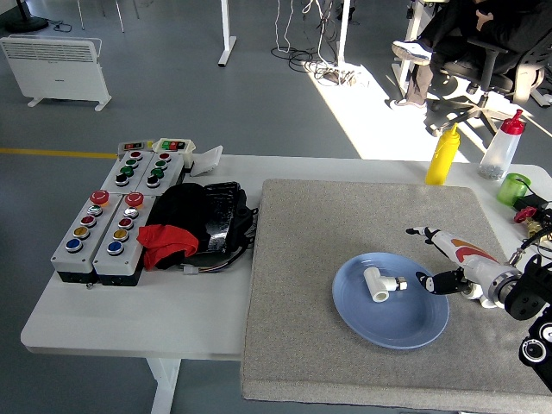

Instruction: Pick pipe place plate twice

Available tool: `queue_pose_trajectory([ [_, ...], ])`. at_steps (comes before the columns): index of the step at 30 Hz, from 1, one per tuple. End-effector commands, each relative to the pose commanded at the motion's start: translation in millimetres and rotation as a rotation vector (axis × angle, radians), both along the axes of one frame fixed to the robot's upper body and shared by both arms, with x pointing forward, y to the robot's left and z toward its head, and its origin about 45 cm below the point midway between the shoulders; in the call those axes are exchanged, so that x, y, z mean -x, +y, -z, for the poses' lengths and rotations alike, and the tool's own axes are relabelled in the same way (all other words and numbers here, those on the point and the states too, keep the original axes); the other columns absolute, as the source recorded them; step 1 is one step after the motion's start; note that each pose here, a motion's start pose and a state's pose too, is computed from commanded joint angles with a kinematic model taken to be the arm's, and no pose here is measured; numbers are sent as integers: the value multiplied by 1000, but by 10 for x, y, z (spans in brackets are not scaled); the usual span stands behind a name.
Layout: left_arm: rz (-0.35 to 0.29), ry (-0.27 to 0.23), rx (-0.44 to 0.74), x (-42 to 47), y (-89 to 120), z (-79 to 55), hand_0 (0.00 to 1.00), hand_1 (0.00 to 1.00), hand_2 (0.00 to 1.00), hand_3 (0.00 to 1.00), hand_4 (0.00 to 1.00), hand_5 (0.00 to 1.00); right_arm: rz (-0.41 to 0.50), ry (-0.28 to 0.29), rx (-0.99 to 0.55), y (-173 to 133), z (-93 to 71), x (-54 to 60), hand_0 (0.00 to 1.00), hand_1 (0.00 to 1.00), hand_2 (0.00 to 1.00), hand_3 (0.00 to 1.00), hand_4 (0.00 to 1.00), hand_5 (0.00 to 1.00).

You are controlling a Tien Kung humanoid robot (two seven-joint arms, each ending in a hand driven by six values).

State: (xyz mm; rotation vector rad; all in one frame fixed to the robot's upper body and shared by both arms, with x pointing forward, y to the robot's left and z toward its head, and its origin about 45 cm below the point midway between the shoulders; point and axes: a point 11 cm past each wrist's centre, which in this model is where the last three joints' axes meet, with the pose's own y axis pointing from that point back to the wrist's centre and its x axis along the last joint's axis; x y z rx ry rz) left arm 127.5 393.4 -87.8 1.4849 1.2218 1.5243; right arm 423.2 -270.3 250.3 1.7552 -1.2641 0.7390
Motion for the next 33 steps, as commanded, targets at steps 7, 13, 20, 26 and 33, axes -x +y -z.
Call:
queue_pose_trajectory([
  [7, -1, -1, -2, -3, 7, -3, 653, 610, 601, 597, 301, 998, 150, 34, 36, -610, 57, 7, 986, 912, 987, 926, 658, 89],
  [13, 0, -2, -2, -9, 4, -4, 652, 611, 600, 596, 302, 998, 202, 81, 26, -824, 211, 50, 990, 916, 987, 927, 686, 111],
  [20, 0, -2, 0, -8, -6, -1, 652, 610, 600, 596, 302, 998, 194, 123, -14, -812, 394, 88, 998, 922, 990, 936, 715, 146],
  [26, -1, -1, 2, 0, -18, 5, 653, 610, 602, 597, 302, 998, 184, 115, -68, -804, 512, 75, 998, 921, 994, 941, 765, 195],
  [33, 3, 2, 3, 15, -29, 12, 653, 610, 601, 598, 302, 998, 193, 100, -110, -779, 588, 52, 998, 922, 996, 944, 761, 192],
])
